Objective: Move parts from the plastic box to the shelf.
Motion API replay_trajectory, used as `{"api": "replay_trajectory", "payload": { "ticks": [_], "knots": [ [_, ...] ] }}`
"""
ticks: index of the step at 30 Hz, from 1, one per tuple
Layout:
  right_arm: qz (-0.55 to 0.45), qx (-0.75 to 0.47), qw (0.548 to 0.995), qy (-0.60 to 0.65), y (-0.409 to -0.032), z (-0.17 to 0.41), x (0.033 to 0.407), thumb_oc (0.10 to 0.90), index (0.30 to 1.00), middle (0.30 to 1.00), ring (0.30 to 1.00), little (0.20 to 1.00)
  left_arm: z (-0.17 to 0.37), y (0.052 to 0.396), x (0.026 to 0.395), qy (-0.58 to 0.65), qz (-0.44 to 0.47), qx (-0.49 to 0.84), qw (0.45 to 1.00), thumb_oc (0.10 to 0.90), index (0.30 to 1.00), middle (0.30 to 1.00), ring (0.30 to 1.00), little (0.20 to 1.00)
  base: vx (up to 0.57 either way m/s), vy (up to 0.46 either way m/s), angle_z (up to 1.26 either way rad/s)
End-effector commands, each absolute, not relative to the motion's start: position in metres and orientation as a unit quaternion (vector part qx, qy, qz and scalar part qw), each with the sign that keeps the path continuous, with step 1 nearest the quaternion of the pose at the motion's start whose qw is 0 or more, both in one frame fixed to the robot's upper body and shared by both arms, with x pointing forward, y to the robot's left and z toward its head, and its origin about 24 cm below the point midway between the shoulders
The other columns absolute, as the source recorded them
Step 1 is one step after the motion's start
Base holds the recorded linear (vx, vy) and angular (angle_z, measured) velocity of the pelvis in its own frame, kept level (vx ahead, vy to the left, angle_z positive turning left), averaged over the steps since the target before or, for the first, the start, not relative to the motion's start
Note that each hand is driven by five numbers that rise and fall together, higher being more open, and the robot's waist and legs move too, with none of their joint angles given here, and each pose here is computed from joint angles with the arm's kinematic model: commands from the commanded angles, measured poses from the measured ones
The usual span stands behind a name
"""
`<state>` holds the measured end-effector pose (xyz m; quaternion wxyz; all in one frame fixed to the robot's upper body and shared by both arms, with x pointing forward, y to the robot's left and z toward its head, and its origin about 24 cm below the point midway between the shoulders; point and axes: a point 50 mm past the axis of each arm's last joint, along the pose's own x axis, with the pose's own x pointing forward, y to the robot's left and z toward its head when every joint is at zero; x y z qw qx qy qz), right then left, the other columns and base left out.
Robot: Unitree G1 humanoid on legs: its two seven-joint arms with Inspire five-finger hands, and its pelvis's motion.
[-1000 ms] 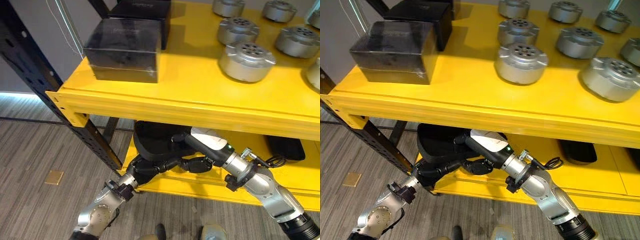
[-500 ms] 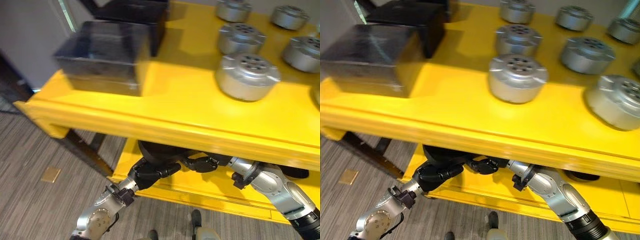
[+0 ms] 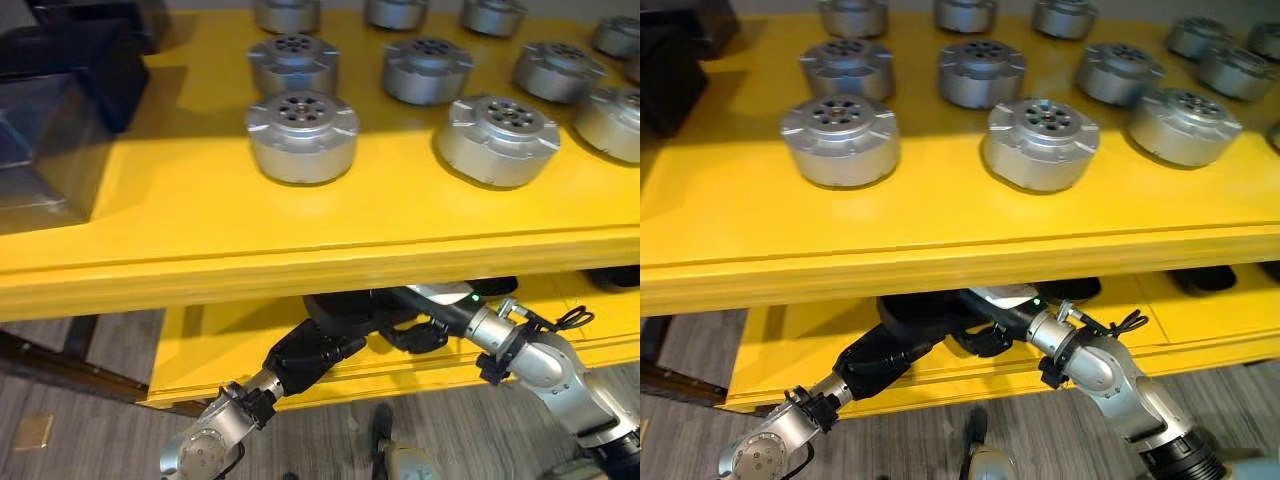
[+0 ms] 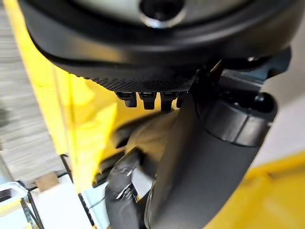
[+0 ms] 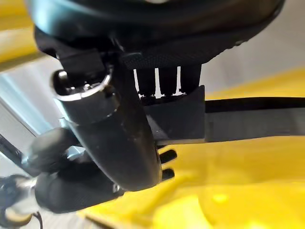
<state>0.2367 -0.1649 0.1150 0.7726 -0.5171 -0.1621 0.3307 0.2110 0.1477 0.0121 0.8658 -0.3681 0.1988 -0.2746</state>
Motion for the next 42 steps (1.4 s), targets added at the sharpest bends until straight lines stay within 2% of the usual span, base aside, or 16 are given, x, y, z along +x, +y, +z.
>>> {"api": "replay_trajectory", "payload": {
  "ticks": [1, 4, 10, 22, 24, 25, 28, 37, 42],
  "knots": [
    [0.262, -0.484, 0.794, -0.259, -0.165, 0.156, 0.241, 0.400, 0.300, 0.300, 0.300, 0.300, 0.059, 0.144, 0.219, 0.069, -0.326, -0.415, 0.846, 0.900, 1.000, 1.000, 1.000, 1.000, -0.25, -0.349, 0.87],
    [0.235, -0.488, 0.801, -0.255, -0.178, 0.164, 0.245, 0.400, 0.300, 0.300, 0.300, 0.300, 0.060, 0.152, 0.217, 0.063, -0.319, -0.440, 0.837, 0.900, 1.000, 1.000, 1.000, 1.000, -0.35, -0.379, 0.94],
    [0.246, -0.463, 0.821, -0.228, -0.173, 0.172, 0.260, 0.400, 0.300, 0.300, 0.300, 0.300, 0.056, 0.146, 0.221, 0.062, -0.296, -0.478, 0.825, 0.900, 1.000, 1.000, 1.000, 1.000, -0.31, -0.248, 0.47],
    [0.271, -0.462, 0.815, -0.222, -0.159, 0.155, 0.261, 0.400, 0.300, 0.300, 0.300, 0.300, 0.053, 0.135, 0.221, 0.092, -0.314, -0.465, 0.823, 0.900, 1.000, 1.000, 1.000, 1.000, -0.01, 0.106, -0.01],
    [0.280, -0.466, 0.806, -0.234, -0.156, 0.157, 0.259, 0.400, 0.300, 0.300, 0.300, 0.300, 0.053, 0.136, 0.220, 0.096, -0.308, -0.469, 0.822, 0.900, 1.000, 1.000, 1.000, 1.000, 0.04, 0.091, -0.03],
    [0.300, -0.477, 0.780, -0.271, -0.147, 0.161, 0.255, 0.400, 0.300, 0.300, 0.300, 0.300, 0.050, 0.137, 0.219, 0.100, -0.302, -0.472, 0.822, 0.900, 1.000, 1.000, 1.000, 1.000, 0.02, 0.073, -0.06],
    [0.318, -0.485, 0.752, -0.314, -0.138, 0.171, 0.251, 0.400, 0.300, 0.300, 0.300, 0.300, 0.046, 0.137, 0.217, 0.110, -0.293, -0.475, 0.822, 0.900, 1.000, 1.000, 1.000, 1.000, 0.00, 0.043, -0.09],
    [0.338, -0.482, 0.719, -0.368, -0.122, 0.191, 0.241, 0.400, 0.300, 0.300, 0.300, 0.300, 0.038, 0.140, 0.211, 0.120, -0.277, -0.477, 0.825, 0.900, 1.000, 1.000, 1.000, 1.000, -0.01, 0.003, 0.02],
    [0.347, -0.522, 0.651, -0.428, -0.112, 0.197, 0.233, 0.400, 0.300, 0.300, 0.300, 0.300, 0.035, 0.140, 0.208, 0.130, -0.276, -0.480, 0.823, 0.900, 1.000, 1.000, 1.000, 1.000, 0.00, -0.001, 0.01]
  ]
}}
